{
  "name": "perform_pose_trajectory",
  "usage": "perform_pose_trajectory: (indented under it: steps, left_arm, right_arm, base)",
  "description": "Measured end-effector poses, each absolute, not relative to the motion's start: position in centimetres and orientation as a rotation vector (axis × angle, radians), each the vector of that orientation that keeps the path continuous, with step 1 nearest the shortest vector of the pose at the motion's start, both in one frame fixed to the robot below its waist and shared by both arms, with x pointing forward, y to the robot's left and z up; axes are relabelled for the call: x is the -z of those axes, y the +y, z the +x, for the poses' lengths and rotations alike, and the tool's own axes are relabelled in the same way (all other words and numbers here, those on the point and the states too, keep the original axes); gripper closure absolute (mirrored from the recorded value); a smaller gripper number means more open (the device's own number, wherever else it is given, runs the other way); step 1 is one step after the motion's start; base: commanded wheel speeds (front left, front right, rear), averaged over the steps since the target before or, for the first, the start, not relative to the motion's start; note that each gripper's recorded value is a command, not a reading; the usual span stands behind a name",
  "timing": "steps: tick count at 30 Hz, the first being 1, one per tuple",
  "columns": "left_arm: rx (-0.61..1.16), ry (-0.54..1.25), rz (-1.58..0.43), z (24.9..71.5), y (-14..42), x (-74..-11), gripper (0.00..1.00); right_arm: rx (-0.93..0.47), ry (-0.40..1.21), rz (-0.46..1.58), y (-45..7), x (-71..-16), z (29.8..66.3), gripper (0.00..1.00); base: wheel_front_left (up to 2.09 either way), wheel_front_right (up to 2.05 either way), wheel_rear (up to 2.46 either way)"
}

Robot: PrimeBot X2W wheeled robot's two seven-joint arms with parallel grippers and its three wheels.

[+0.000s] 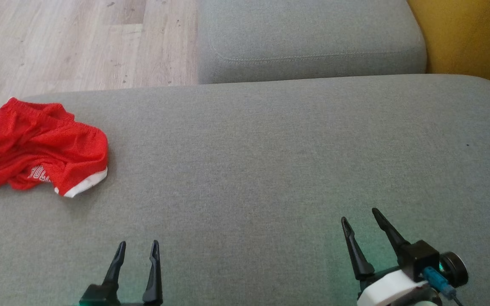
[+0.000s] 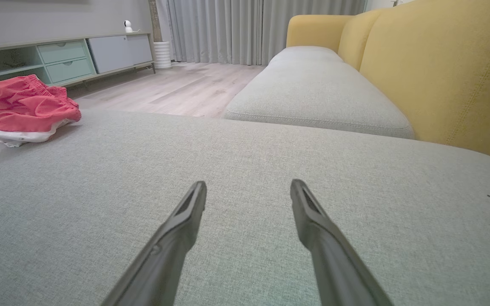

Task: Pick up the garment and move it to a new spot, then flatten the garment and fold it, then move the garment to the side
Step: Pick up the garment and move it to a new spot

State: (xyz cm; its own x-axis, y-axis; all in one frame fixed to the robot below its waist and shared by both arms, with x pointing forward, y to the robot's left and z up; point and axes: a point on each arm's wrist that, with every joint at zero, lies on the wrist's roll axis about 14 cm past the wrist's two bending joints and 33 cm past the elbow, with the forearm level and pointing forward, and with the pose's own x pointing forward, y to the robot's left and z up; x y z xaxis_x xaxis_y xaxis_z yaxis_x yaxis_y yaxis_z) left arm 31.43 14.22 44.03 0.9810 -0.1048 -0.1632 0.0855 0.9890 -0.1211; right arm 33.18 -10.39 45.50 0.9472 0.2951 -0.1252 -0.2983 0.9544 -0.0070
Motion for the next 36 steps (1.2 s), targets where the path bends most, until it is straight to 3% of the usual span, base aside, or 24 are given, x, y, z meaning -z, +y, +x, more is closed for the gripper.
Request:
perform_pose_trajectory:
  steps: [18,36]
  left_arm:
    - [0.055,0.176,-0.113,30.6,15.4,-43.8,0.00]
    - [-0.265,0.125,-0.112,24.5,24.1,-44.9,0.00]
  right_arm:
    - [-0.344,0.124,-0.029,-9.2,-45.4,33.8,0.00]
    - [-0.666,0.112,-0.036,1.0,-45.7,34.8,0.00]
  base:
    - [0.00,0.00,0.00]
    - [0.00,0.00,0.00]
